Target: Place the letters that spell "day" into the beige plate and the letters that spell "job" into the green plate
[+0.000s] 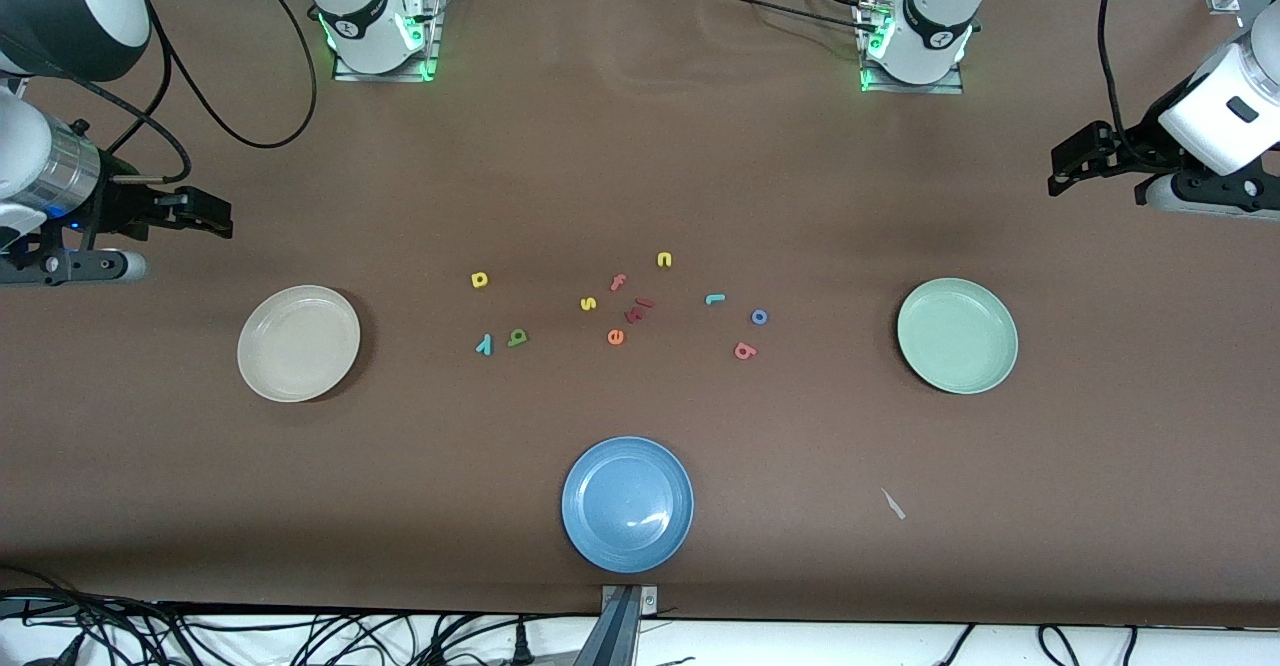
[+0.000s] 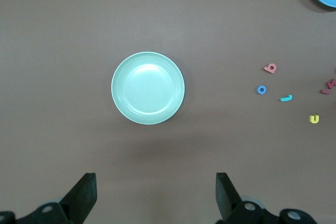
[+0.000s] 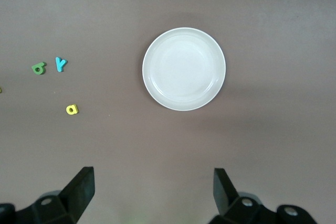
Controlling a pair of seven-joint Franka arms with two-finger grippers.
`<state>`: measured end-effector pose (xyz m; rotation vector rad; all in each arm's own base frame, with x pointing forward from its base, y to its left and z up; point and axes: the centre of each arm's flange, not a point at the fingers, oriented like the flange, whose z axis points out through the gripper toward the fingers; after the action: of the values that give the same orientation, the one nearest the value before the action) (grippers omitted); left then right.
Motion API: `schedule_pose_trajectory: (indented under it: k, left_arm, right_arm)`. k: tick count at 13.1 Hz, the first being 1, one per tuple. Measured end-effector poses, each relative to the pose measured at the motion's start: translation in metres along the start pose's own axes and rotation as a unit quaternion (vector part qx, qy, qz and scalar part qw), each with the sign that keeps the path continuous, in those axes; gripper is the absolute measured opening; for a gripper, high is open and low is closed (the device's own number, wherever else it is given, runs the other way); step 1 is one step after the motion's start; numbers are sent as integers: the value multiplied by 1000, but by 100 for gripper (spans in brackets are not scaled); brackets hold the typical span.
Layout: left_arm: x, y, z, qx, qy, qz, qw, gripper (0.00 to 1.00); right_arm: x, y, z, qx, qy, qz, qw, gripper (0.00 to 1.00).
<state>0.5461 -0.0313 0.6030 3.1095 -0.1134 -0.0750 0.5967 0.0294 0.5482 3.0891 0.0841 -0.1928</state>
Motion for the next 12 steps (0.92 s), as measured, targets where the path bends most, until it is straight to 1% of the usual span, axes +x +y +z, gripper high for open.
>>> schedule_pose_trajectory:
  k: [3, 12]
  left_arm:
    - [0, 0, 0, 0, 0, 0, 1000, 100]
    - [0, 0, 0, 0, 0, 0, 1000, 100]
  right_arm:
    - [1, 0, -1, 0, 4, 0, 1000, 100]
    - [1, 1, -1, 0, 5, 1, 1000, 100]
